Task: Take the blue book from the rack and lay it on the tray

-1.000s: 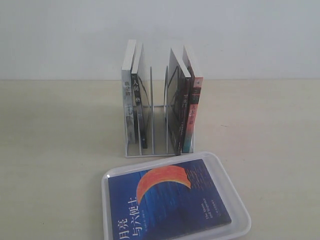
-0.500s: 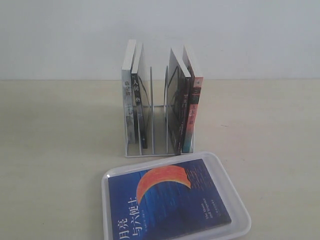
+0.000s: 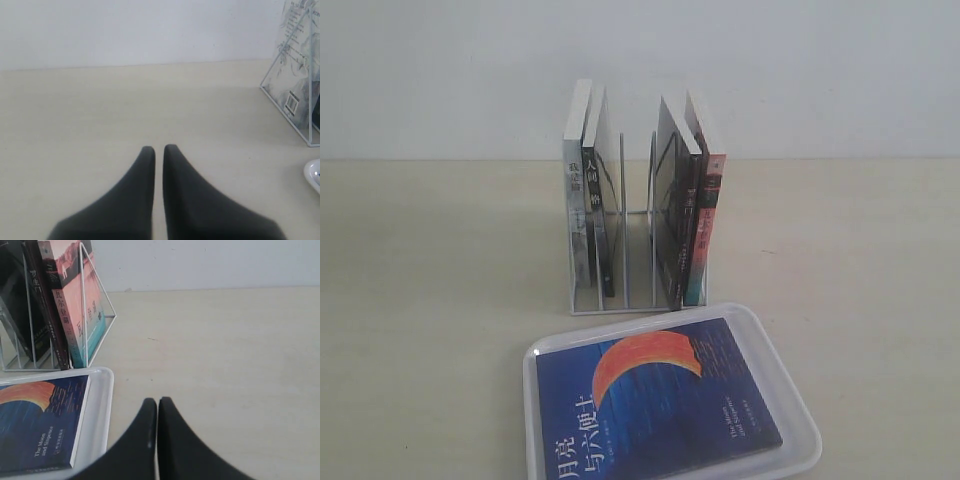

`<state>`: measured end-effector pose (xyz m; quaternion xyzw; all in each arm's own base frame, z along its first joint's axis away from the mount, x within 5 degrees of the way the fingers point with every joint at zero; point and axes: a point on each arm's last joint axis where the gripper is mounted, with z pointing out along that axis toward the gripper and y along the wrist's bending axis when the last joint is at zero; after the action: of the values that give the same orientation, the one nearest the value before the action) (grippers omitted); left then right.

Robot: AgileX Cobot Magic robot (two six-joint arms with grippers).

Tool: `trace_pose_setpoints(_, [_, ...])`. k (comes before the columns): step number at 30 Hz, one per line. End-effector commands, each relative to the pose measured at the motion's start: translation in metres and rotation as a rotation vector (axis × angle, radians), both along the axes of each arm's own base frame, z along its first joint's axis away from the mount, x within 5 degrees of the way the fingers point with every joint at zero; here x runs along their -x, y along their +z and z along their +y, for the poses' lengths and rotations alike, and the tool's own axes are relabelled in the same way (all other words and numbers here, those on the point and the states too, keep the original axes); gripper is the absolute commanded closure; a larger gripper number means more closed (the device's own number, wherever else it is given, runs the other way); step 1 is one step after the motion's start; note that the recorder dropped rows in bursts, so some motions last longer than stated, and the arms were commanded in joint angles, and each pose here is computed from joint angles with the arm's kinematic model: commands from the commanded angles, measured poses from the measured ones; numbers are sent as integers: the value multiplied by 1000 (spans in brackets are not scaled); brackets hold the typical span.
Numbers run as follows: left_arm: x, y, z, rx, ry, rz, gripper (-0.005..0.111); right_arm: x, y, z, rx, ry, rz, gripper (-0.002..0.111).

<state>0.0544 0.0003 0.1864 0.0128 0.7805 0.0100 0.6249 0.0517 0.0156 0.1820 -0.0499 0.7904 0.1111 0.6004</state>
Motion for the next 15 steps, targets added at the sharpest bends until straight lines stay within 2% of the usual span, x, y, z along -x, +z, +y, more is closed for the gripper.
trace_pose_setpoints(1, [0, -1, 0, 4, -3, -3, 102, 0, 1, -1, 4, -14, -6, 108])
trace_pose_setpoints(6, [0, -1, 0, 4, -3, -3, 102, -1, 1, -4, -1, -73, -5, 108])
trace_pose_setpoints(15, [0, -1, 0, 4, -3, -3, 102, -1, 1, -4, -1, -73, -5, 108])
